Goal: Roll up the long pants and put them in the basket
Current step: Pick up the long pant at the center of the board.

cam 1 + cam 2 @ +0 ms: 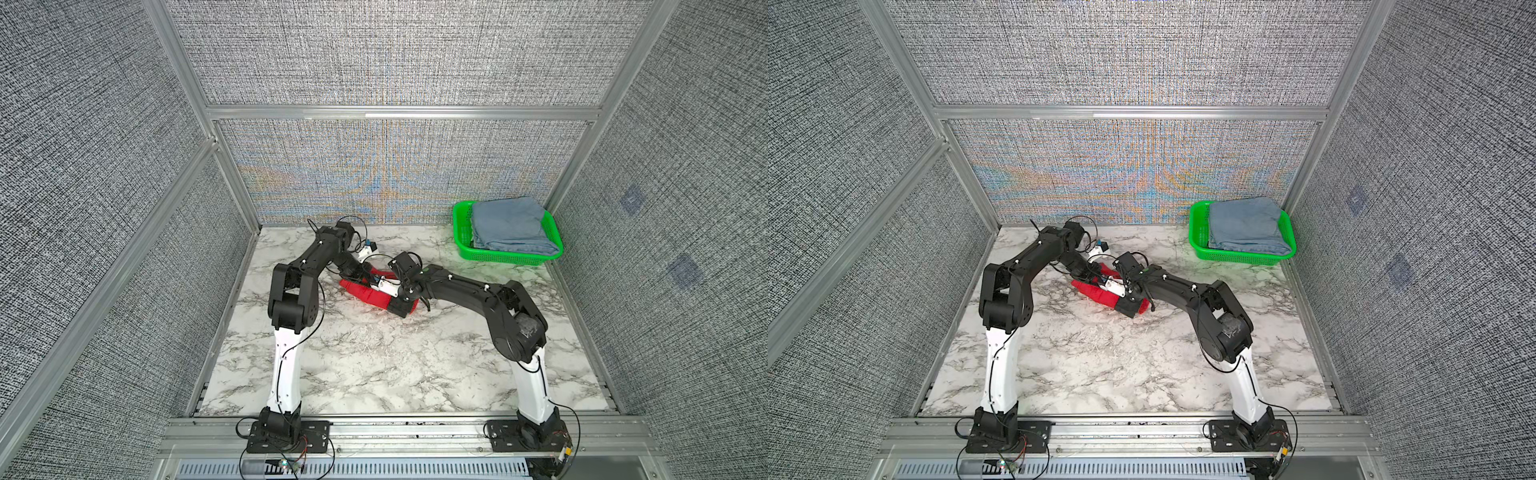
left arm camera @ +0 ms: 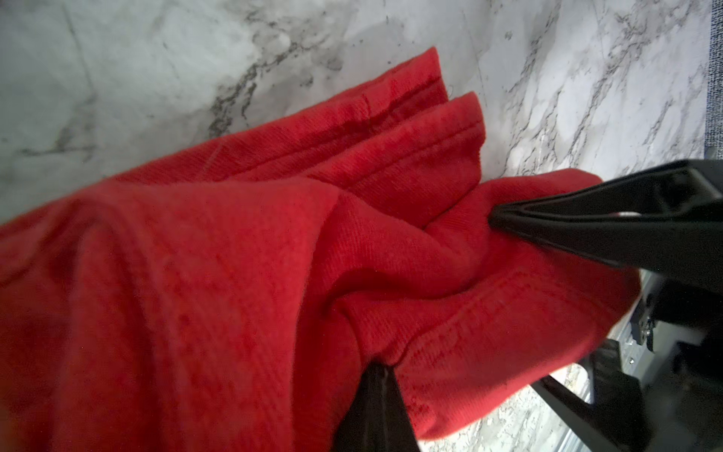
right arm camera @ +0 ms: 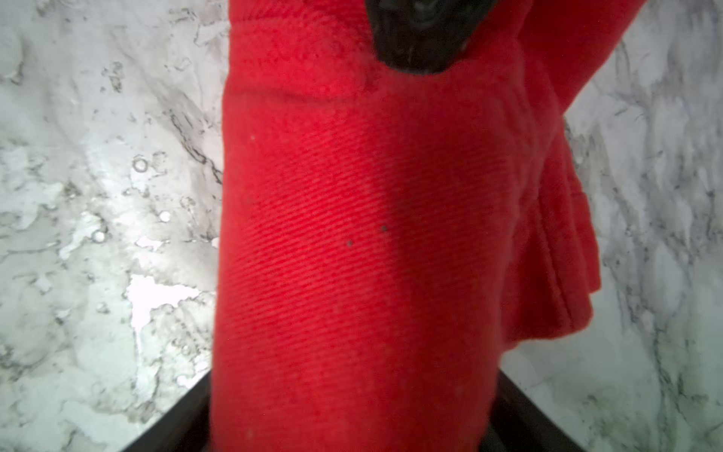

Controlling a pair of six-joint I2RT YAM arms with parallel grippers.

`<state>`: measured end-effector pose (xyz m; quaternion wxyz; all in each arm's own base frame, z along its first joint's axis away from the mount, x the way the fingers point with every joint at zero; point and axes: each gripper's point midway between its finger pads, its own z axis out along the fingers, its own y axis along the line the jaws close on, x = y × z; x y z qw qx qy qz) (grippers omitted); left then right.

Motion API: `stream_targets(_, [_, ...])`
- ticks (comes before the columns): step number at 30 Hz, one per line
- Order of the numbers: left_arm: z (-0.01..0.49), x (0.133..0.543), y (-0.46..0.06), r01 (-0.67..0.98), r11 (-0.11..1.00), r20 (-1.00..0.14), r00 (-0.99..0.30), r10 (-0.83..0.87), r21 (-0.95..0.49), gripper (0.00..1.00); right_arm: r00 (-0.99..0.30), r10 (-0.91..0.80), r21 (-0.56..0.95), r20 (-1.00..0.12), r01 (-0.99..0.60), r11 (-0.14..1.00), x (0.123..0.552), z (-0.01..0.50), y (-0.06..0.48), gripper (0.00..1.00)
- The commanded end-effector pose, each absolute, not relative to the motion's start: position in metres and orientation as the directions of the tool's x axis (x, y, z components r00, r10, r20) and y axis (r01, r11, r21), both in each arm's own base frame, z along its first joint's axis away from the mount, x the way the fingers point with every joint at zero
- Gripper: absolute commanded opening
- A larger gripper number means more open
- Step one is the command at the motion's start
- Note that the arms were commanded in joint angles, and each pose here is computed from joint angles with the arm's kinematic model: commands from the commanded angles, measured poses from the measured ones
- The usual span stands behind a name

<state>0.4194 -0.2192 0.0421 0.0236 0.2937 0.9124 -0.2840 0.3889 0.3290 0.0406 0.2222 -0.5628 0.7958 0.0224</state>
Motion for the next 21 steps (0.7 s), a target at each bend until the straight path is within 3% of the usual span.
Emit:
stream_targets(1, [0.000, 0.417, -0.181, 0.558, 0.762, -0.070, -0.819, 0.569, -0.330, 0.02, -0.292, -0.907, -0.209, -0.303, -0.908, 0.363, 0.387, 0.027, 0.314, 0.84])
stream_targets(7, [0.002, 0.415, -0.183, 0.560, 0.754, -0.071, -0.816, 0.574, -0.344, 0.02, -0.300, -0.914, -0.194, -0.274, -0.913, 0.358, 0.390, 0.007, 0.316, 0.81])
stream_targets(10, [0.007, 0.414, -0.184, 0.565, 0.747, -0.080, -0.812, 0.578, -0.350, 0.02, -0.305, -0.920, -0.184, -0.247, -0.917, 0.354, 0.390, -0.003, 0.315, 0.53])
stream_targets(12, [0.013, 0.414, -0.185, 0.574, 0.739, -0.095, -0.807, 0.582, -0.353, 0.02, -0.311, -0.924, -0.173, -0.225, -0.920, 0.352, 0.389, -0.009, 0.312, 0.25])
stream_targets(15, [0.023, 0.414, -0.186, 0.585, 0.732, -0.115, -0.802, 0.586, -0.351, 0.02, -0.323, -0.923, -0.168, -0.211, -0.918, 0.360, 0.389, -0.012, 0.307, 0.00])
stream_targets(21, [0.067, 0.423, -0.191, 0.605, 0.715, -0.208, -0.795, 0.570, -0.350, 0.02, -0.341, -0.916, -0.156, -0.212, -0.913, 0.376, 0.389, -0.006, 0.302, 0.00])
